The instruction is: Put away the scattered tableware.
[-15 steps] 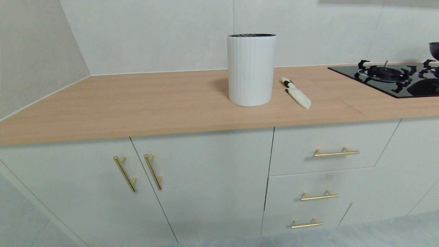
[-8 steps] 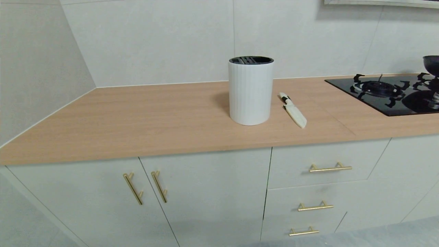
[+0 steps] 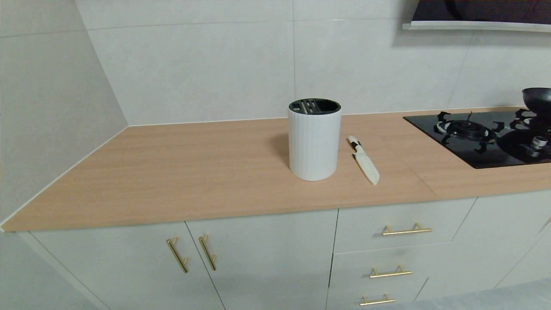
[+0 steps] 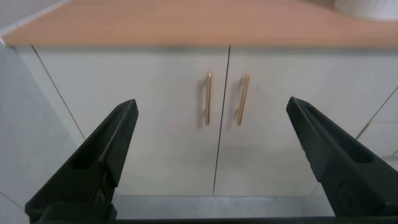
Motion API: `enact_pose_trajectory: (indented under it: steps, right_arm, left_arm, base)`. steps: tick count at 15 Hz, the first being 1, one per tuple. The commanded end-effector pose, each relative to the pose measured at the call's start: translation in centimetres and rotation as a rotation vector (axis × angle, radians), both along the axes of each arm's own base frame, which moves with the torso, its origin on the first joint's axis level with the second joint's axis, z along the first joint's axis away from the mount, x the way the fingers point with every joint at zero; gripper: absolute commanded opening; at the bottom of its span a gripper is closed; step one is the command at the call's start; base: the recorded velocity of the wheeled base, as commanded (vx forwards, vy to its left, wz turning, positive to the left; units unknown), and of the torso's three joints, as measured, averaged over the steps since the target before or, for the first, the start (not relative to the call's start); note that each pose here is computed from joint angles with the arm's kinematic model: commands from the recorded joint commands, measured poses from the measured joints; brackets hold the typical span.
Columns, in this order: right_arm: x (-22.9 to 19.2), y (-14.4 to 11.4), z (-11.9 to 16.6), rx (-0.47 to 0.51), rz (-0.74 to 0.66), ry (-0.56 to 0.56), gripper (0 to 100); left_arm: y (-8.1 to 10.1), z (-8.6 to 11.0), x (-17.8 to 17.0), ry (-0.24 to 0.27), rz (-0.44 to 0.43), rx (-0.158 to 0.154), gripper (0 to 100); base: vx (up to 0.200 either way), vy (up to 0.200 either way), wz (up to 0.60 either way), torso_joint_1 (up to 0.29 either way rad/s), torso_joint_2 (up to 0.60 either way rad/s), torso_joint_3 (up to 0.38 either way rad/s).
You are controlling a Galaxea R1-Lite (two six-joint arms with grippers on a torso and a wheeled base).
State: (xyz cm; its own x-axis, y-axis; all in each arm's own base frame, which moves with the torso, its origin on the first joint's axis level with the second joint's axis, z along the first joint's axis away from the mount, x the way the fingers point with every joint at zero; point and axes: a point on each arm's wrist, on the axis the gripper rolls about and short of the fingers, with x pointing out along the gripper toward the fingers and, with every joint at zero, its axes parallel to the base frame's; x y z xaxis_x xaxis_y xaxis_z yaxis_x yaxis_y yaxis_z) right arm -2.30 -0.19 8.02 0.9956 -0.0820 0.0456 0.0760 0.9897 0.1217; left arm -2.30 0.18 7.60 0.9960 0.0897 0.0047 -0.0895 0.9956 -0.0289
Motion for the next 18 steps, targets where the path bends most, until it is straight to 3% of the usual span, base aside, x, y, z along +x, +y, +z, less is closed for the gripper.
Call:
enact_pose_trajectory:
  steps: [1, 11, 13, 18]
  right_arm:
    - [0.01, 0.00, 0.01, 0.001, -0.001, 0.001, 0]
    - [0.00, -0.05, 0.00, 0.008, -0.020, -0.001, 0]
    - [-0.01, -0.07, 0.00, 0.013, -0.031, -0.001, 0]
    - [-0.01, -0.10, 0.00, 0.017, -0.044, -0.002, 0]
  left_arm:
    - [0.00, 0.00, 0.01, 0.000, 0.001, -0.001, 100]
    - [0.00, 0.00, 0.01, 0.000, 0.001, -0.001, 100]
    - [0.00, 0.00, 0.01, 0.000, 0.001, -0.001, 100]
    - [0.00, 0.00, 0.01, 0.000, 0.001, -0.005, 100]
  base:
    - [0.000, 0.000, 0.00, 0.232, -0.52, -0.315]
    - [0.000, 0.000, 0.00, 0.243, -0.56, -0.325]
    - [0.200, 0.000, 0.00, 0.203, -0.44, -0.256]
    - [0.040, 0.000, 0.00, 0.071, -0.13, -0.077]
